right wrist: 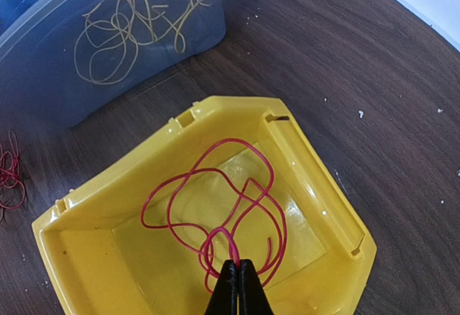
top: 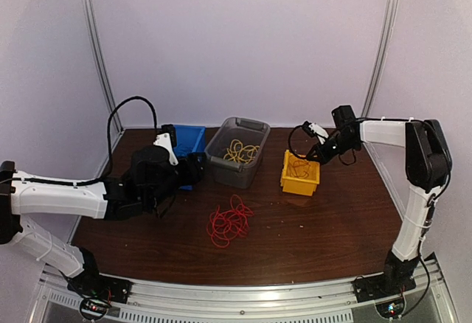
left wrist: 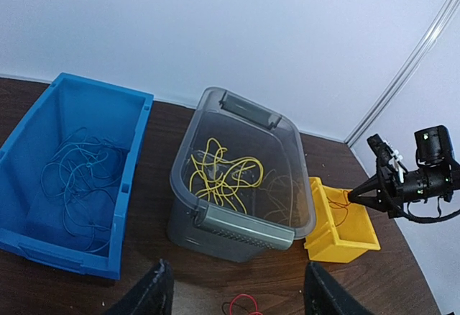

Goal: Untangle the cables

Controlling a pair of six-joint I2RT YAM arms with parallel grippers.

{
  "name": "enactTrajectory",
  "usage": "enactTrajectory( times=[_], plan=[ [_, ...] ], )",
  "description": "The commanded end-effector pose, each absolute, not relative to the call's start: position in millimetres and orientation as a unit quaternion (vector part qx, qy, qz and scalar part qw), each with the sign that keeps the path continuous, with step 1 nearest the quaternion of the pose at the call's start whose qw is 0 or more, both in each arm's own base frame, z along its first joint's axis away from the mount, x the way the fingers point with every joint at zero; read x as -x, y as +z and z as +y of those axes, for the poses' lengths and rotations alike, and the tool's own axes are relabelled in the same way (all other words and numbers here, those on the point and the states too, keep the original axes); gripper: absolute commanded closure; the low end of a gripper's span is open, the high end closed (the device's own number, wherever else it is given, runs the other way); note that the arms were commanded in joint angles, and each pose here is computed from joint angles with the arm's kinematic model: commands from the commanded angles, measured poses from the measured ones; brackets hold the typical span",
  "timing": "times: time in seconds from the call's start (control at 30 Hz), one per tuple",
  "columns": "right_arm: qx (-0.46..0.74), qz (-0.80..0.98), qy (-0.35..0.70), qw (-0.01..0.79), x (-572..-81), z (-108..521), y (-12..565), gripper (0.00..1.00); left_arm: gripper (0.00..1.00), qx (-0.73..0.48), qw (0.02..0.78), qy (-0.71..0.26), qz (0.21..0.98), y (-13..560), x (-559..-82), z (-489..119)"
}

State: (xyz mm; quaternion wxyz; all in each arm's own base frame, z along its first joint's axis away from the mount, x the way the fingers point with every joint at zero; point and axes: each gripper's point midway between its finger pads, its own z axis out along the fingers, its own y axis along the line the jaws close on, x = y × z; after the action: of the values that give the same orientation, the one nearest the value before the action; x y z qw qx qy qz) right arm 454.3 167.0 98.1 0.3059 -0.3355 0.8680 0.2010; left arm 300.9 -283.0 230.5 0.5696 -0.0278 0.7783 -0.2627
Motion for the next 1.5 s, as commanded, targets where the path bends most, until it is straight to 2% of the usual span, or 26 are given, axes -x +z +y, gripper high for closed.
enactTrajectory(
  times=[0.0, 0.1, 0.17, 0.3, 0.43, 0.6, 0.7, 0.8, 0.97, 1.1, 1.2, 1.47],
  plan=[
    [0.366, 0.865, 0.163, 0.302, -459.1, 182.1, 98.1, 1.0, 0.37, 0.035, 0.569, -0.265, 0.777, 227.8, -299.7, -281.3],
    [0.379, 0.868, 0.14, 0.288, -453.9, 189.4, 92.9, 0.82, 0.37, 0.033, 0.568, -0.267, 0.778, 227.1, -298.9, -281.9],
    [0.377, 0.871, 0.137, 0.284, -450.7, 188.9, 98.0, 0.73, 0.37, 0.033, 0.568, -0.266, 0.778, 227.9, -298.7, -281.3],
    [0.367, 0.874, 0.113, 0.299, -441.6, 177.6, 126.5, 0.68, 0.37, 0.021, 0.566, -0.259, 0.782, 228.1, -297.1, -280.7],
    [0.366, 0.861, 0.106, 0.339, -425.2, 170.5, 183.0, 0.62, 0.36, -0.012, 0.557, -0.24, 0.795, 219.0, -294.4, -283.6],
    [0.398, 0.812, 0.191, 0.382, -383.0, 202.8, 228.0, 0.51, 0.36, -0.107, 0.493, -0.221, 0.835, 169.0, -286.5, -312.2],
    [0.456, 0.78, 0.222, 0.367, -347.1, 237.6, 214.5, 0.51, 0.39, -0.161, 0.424, -0.222, 0.863, 127.4, -276.2, -334.4],
    [0.502, 0.758, 0.241, 0.341, -317.0, 267.6, 191.2, 0.52, 0.45, -0.163, 0.372, -0.214, 0.888, 96.9, -268.8, -337.5],
    [0.561, 0.723, 0.284, 0.287, -274.5, 319.7, 160.3, 0.5, 0.47, -0.131, 0.341, -0.244, 0.898, 84.5, -254.5, -330.4],
    [0.601, 0.696, 0.291, 0.264, -256.4, 354.2, 140.5, 0.49, 0.54, -0.123, 0.32, -0.311, 0.886, 79.9, -248.6, -338.7],
    [0.609, 0.688, 0.301, 0.254, -255.1, 369.0, 131.4, 0.49, 0.64, -0.11, 0.307, -0.355, 0.876, 82.2, -252.5, -344.5],
    [0.64, 0.666, 0.273, 0.268, -255.6, 396.7, 110.4, 0.47, 0.89, -0.105, 0.313, -0.349, 0.877, 88.4, -261.2, -348.1]
  ],
)
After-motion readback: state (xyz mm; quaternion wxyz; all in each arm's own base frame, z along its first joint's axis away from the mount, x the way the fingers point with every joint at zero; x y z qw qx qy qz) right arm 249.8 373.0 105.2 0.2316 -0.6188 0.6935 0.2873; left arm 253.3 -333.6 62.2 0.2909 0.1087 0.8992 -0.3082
